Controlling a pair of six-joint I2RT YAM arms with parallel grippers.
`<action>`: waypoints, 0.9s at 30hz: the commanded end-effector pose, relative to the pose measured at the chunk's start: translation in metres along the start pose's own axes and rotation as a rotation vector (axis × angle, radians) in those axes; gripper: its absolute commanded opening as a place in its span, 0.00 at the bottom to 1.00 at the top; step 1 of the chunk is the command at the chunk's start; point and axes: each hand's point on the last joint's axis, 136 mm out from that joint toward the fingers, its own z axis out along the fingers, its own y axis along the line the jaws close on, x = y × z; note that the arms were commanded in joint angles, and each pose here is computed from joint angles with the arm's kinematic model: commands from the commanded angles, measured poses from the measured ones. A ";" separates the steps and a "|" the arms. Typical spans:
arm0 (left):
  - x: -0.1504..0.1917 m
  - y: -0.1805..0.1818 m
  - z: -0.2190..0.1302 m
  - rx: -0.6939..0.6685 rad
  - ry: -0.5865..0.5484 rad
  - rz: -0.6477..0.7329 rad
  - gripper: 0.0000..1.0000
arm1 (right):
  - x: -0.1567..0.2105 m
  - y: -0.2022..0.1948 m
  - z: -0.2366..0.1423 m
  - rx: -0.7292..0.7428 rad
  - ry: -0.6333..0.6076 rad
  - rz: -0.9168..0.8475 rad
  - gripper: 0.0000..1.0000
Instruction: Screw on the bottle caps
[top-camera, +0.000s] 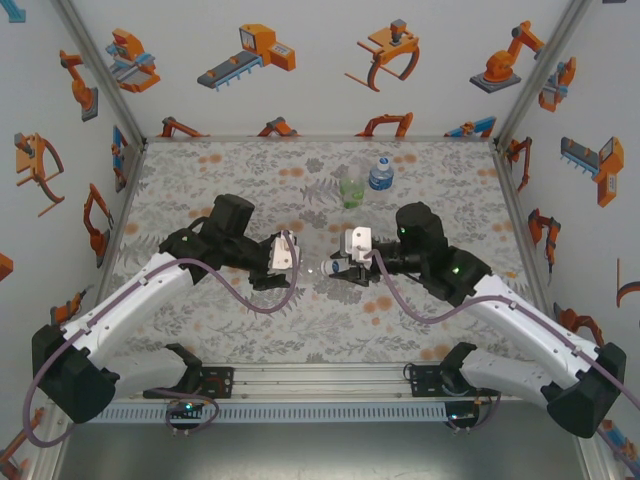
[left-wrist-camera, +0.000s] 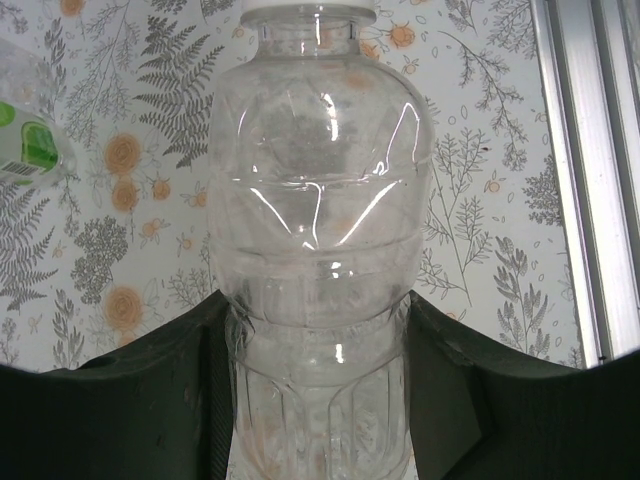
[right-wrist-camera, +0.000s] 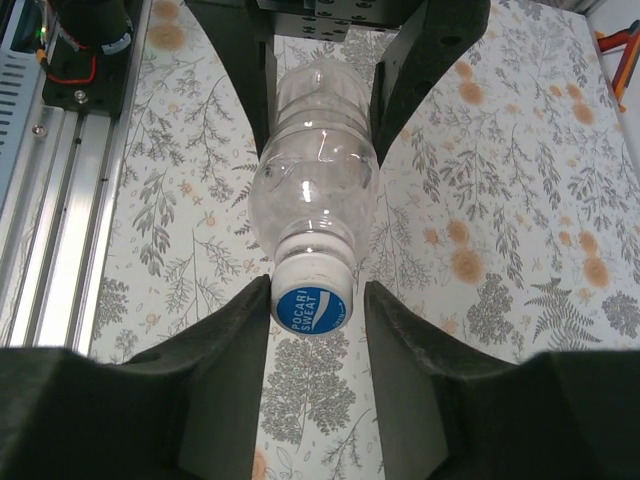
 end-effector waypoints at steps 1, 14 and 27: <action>-0.009 -0.005 -0.003 0.028 -0.031 0.023 0.00 | 0.001 -0.001 0.002 0.003 -0.010 -0.027 0.31; -0.009 -0.002 -0.003 0.021 -0.026 0.019 0.00 | 0.018 -0.038 -0.004 0.271 -0.200 0.748 0.00; -0.009 -0.002 -0.001 0.022 -0.025 0.013 0.00 | 0.077 -0.042 0.021 0.287 -0.255 1.917 0.00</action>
